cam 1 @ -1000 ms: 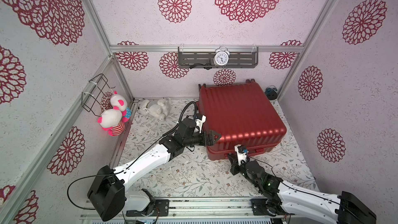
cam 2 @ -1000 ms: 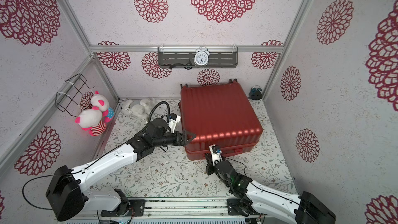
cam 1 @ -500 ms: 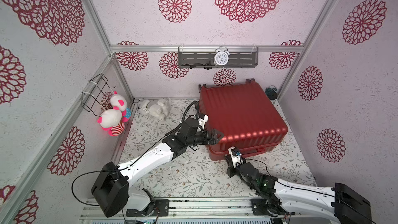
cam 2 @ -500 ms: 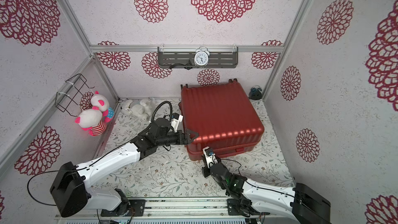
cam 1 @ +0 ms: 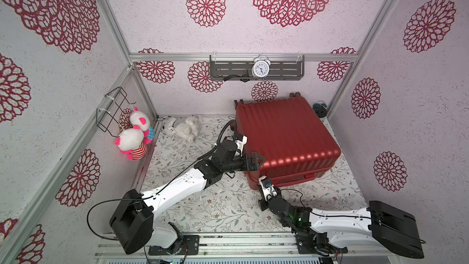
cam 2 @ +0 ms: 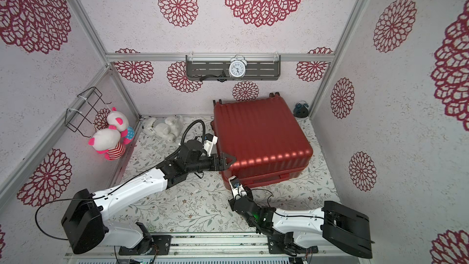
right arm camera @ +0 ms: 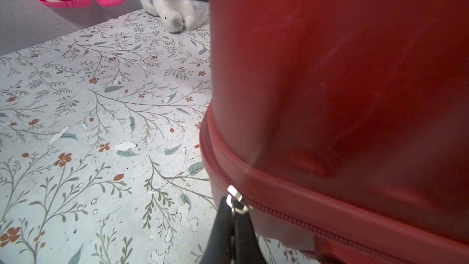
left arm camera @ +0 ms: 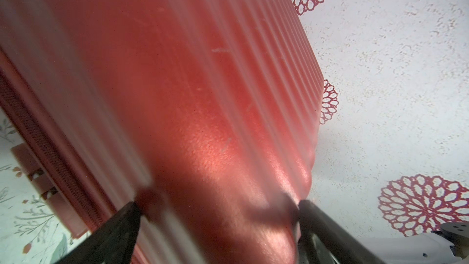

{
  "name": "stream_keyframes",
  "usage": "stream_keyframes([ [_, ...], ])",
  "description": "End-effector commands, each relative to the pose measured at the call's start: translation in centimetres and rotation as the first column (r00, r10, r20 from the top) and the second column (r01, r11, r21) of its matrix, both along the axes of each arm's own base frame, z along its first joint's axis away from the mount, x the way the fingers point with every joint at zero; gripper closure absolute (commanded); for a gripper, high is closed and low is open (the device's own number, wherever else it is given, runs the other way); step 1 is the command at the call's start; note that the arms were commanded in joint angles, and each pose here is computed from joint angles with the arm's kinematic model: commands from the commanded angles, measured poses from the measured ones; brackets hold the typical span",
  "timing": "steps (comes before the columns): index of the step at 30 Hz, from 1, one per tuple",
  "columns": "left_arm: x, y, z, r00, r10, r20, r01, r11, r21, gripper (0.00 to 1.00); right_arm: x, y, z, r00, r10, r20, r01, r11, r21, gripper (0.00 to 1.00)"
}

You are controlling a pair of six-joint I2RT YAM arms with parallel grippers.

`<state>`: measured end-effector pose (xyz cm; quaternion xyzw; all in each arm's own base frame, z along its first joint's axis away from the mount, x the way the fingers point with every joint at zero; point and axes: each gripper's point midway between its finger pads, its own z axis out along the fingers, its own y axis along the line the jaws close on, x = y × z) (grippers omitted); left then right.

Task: Open the suitcase zippers
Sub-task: Unzip the zipper on the suitcase, then adjust the suitcase at the center of the board.

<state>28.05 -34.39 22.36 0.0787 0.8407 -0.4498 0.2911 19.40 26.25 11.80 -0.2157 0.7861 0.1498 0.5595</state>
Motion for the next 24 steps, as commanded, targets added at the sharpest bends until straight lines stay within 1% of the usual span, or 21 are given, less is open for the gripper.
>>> stream_keyframes([
  [1,-1.5,-0.5,0.0,0.999,-0.037,0.038,0.036,0.999,0.012,0.02,-3.1,3.7,0.7,0.981,0.183,-0.057,-0.176,0.979,0.103,1.00],
  [6,-1.0,4.1,2.2,0.994,0.070,0.083,-0.072,0.997,0.033,0.02,-3.4,2.1,-0.5,0.984,0.147,-0.096,-0.137,0.985,0.106,1.00],
  [13,1.5,11.4,4.7,0.969,0.231,0.091,-0.233,0.972,0.009,0.02,-4.3,1.3,-1.0,0.983,0.138,-0.117,-0.127,0.987,0.102,1.00],
  [16,3.8,14.2,5.7,0.951,0.297,0.081,-0.298,0.955,-0.004,0.02,-5.1,0.8,-1.3,0.983,0.132,-0.130,-0.120,0.988,0.098,1.00],
  [19,7.0,16.4,5.8,0.936,0.347,0.051,-0.346,0.938,-0.026,0.02,-6.0,0.1,-1.7,0.982,0.120,-0.143,-0.109,0.990,0.087,1.00],
  [22,10.8,17.7,5.6,0.930,0.367,0.005,-0.365,0.926,-0.094,0.02,-6.5,-0.8,-2.0,0.982,0.109,-0.155,-0.097,0.992,0.085,1.00],
  [24,13.7,18.0,5.6,0.932,0.360,-0.031,-0.360,0.917,-0.170,0.02,-6.7,-1.3,-2.3,0.982,0.101,-0.159,-0.088,0.993,0.084,1.00],
])
